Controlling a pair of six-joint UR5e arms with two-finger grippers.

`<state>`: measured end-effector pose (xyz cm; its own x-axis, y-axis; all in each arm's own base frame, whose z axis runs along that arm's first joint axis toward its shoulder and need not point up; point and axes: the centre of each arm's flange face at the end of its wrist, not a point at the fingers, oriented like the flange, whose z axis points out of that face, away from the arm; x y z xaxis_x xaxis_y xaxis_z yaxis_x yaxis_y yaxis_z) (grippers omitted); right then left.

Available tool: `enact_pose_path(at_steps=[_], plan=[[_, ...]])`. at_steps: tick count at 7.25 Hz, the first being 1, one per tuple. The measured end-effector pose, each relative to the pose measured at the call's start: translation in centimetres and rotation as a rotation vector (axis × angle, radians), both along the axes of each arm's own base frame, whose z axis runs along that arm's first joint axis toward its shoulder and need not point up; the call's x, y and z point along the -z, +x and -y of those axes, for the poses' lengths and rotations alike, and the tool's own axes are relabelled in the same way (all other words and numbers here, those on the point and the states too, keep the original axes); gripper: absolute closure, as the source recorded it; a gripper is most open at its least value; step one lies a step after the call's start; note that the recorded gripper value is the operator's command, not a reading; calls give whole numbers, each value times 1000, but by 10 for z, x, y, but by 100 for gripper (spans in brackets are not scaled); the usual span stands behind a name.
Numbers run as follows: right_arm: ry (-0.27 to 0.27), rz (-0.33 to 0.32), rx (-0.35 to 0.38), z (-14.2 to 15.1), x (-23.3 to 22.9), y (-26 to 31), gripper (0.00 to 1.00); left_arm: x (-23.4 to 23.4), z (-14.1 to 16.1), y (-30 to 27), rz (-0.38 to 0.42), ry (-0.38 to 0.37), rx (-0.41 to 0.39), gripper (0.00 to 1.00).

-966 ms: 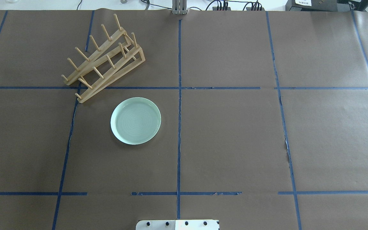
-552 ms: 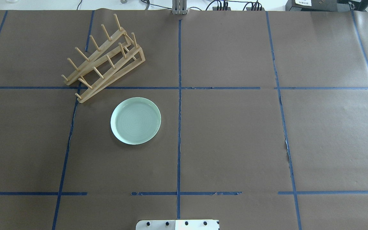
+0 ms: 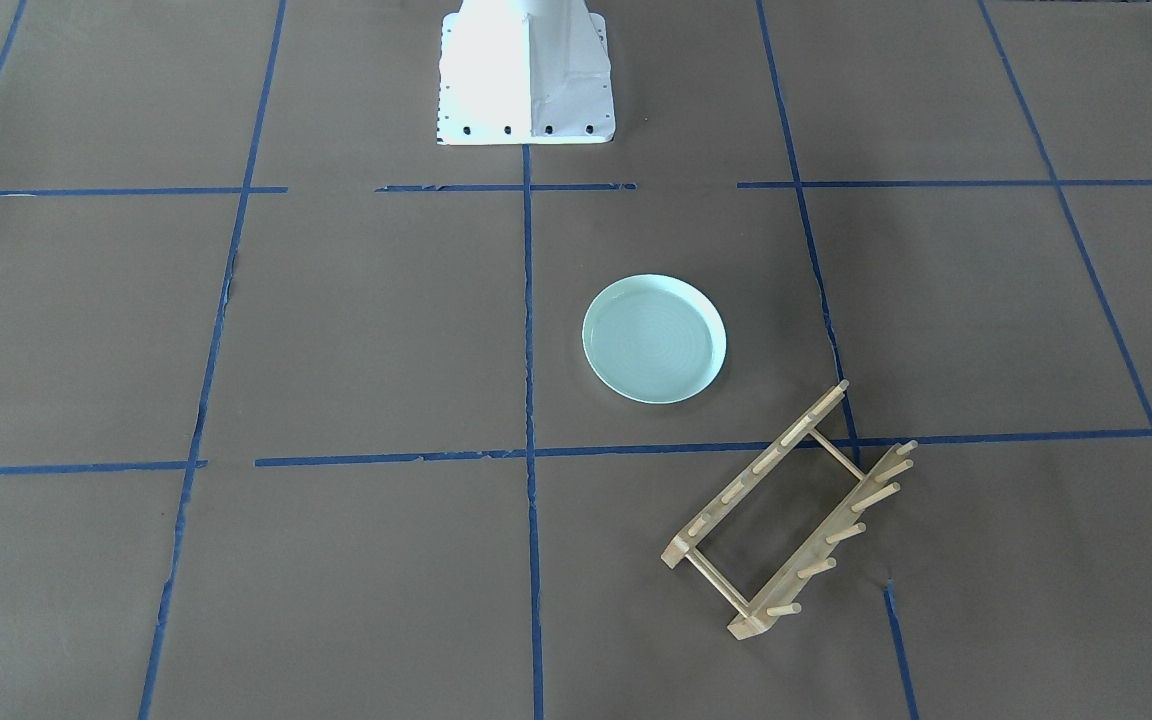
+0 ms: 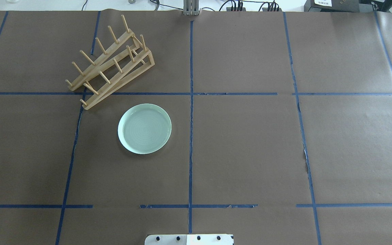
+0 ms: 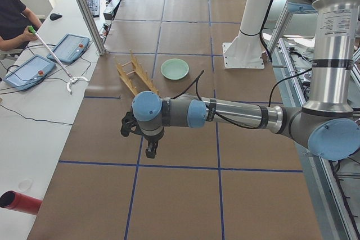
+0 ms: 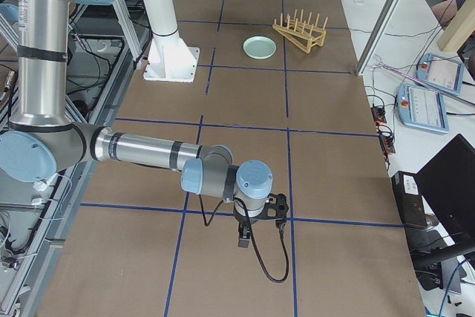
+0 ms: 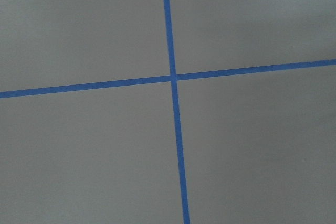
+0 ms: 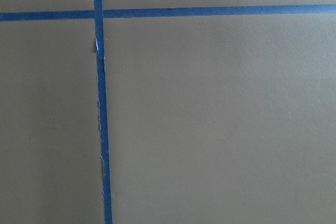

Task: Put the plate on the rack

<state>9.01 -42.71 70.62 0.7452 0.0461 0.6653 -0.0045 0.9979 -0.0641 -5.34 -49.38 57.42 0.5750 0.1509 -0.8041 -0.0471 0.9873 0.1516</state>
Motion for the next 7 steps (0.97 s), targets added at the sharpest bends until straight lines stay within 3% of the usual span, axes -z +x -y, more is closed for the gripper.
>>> enact_pose_path(at_steps=[2, 4, 5, 7], plan=[[-1, 0, 0, 0, 0, 0, 0, 86, 38, 82, -70, -42, 25, 0], [-1, 0, 0, 0, 0, 0, 0, 191, 67, 184, -122, -137, 55, 0], [-1, 0, 0, 0, 0, 0, 0, 241, 72, 243, -111, -177, 87, 0], [-1, 0, 0, 0, 0, 0, 0, 315, 53, 363, -65, -193, 140, 0]])
